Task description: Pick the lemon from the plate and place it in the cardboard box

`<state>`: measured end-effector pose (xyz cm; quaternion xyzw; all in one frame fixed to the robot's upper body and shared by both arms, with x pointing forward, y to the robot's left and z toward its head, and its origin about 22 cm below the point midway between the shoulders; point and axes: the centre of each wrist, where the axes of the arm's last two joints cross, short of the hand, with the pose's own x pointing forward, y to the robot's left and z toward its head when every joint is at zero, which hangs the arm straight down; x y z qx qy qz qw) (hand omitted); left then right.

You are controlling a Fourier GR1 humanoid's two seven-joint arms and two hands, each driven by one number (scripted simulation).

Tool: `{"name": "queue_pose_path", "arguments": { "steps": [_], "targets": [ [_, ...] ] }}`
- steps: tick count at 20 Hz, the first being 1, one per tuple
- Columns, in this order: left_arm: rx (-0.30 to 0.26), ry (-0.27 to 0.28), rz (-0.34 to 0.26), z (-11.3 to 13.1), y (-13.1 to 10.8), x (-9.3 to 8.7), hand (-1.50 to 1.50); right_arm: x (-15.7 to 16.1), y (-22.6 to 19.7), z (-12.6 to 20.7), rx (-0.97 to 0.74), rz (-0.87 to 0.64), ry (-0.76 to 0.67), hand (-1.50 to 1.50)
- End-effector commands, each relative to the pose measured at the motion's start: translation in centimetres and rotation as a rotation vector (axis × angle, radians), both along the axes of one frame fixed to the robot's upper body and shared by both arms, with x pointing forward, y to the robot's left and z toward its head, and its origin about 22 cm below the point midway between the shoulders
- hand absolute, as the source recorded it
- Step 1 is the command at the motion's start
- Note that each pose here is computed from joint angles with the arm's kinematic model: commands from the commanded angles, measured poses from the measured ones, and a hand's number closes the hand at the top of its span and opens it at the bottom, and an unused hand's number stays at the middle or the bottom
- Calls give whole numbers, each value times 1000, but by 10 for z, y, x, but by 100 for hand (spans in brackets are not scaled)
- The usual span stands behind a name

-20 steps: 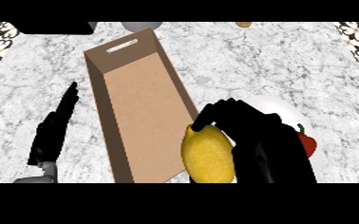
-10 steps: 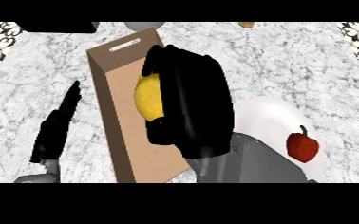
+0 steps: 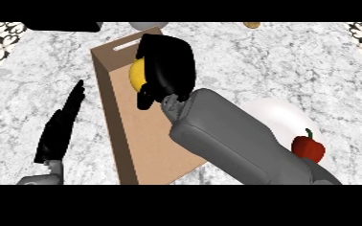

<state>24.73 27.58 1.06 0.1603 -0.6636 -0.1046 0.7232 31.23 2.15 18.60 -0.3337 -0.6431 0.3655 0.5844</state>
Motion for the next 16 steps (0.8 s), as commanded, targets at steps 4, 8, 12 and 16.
{"name": "queue_pose_path", "arguments": {
  "steps": [4,8,12,16],
  "targets": [
    [1,8,-9,3,11,-1,0,27,3,-47,98,-119,101,-150],
    [-5,-2,-28,5,-8,5,0,39,14,-40,134,-123,78,-150],
    [4,-4,-8,2,4,2,0,36,6,-49,324,-134,-22,-150],
    [-1,12,9,3,8,1,0,46,-4,-40,505,-223,-149,-150]
  ]
}}
